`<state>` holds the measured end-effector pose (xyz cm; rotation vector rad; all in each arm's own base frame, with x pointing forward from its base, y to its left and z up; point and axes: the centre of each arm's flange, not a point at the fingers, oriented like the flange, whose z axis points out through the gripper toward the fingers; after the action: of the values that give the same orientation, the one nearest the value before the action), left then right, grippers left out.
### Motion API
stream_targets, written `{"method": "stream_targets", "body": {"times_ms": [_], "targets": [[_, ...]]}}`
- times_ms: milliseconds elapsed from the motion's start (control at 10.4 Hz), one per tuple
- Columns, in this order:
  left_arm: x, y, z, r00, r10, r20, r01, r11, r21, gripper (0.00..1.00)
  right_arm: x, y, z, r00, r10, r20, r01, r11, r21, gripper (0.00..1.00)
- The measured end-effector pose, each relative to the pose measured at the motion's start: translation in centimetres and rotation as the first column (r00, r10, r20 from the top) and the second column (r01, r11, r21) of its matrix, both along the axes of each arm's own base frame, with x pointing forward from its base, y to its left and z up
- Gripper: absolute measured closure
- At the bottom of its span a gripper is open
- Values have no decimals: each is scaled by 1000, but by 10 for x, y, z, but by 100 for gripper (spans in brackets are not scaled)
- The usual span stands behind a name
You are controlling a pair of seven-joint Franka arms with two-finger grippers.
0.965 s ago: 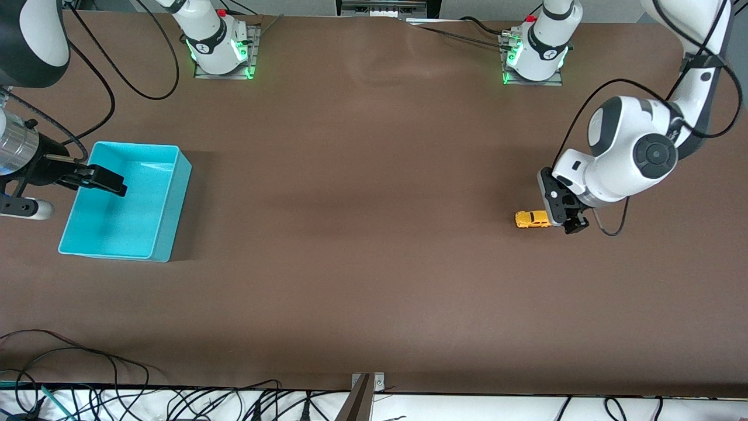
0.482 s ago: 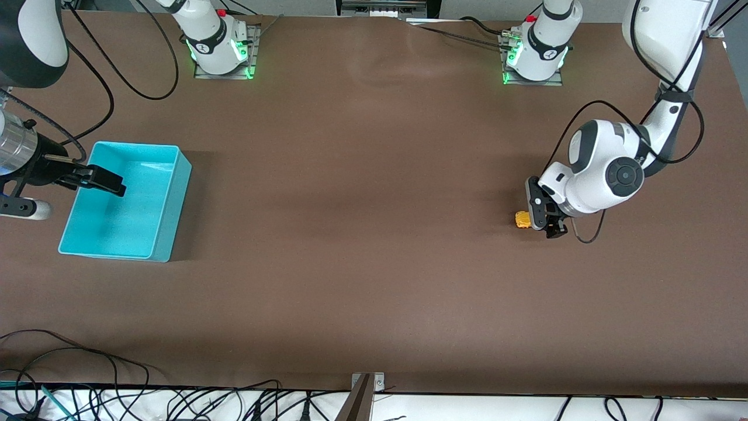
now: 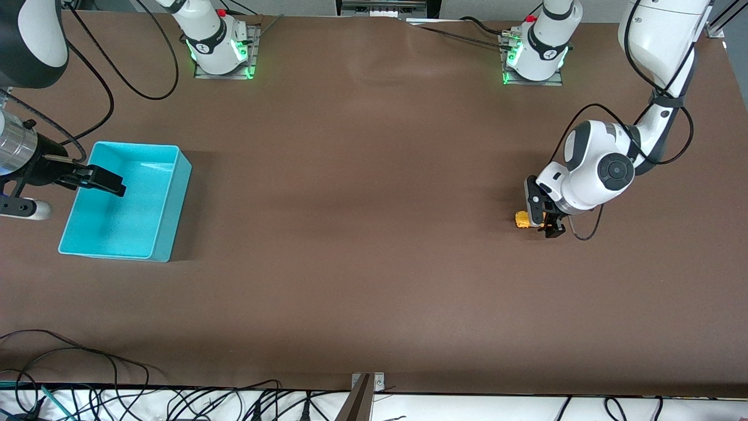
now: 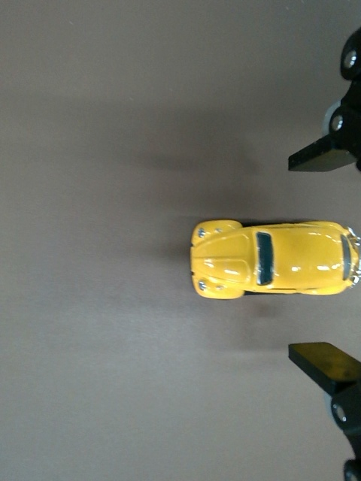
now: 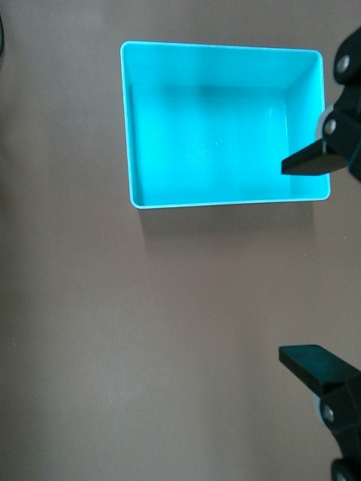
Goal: Wind up and store yellow beetle car
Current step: 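Close the left gripper on the yellow car's body, then drag the car backward along the table with the left gripper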
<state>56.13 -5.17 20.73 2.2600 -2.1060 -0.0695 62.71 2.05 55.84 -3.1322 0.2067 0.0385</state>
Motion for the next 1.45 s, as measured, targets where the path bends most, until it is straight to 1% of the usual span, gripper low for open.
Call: {"method": "stream_targets", "body": {"times_ms": [289,579,772,868,1061,1158,1447], "targets": [[-1,3,-11,1000,-4,-9,4,1000,3,0,0,0,0,1000,0,0,0,1000,0,0],[-1,3,-13,1000,-8,-5,8,1000,1,9,0,0,0,1000,0,0,0,1000,0,0],[-1,3,-19,1000,-14,-5,14,1000,-2,12,0,0,0,1000,0,0,0,1000,0,0],[-1,3,-19,1000,-23,-5,23,1000,-2,17,0,0,0,1000,0,0,0,1000,0,0],[-1,4,-19,999,-40,-2,40,999,-4,44,0,0,0,1000,0,0,0,1000,0,0],[-1,4,-19,999,-42,-1,42,999,-4,55,0,0,0,1000,0,0,0,1000,0,0],[-1,4,-19,999,-44,-1,44,999,-4,55,0,0,0,1000,0,0,0,1000,0,0]]}}
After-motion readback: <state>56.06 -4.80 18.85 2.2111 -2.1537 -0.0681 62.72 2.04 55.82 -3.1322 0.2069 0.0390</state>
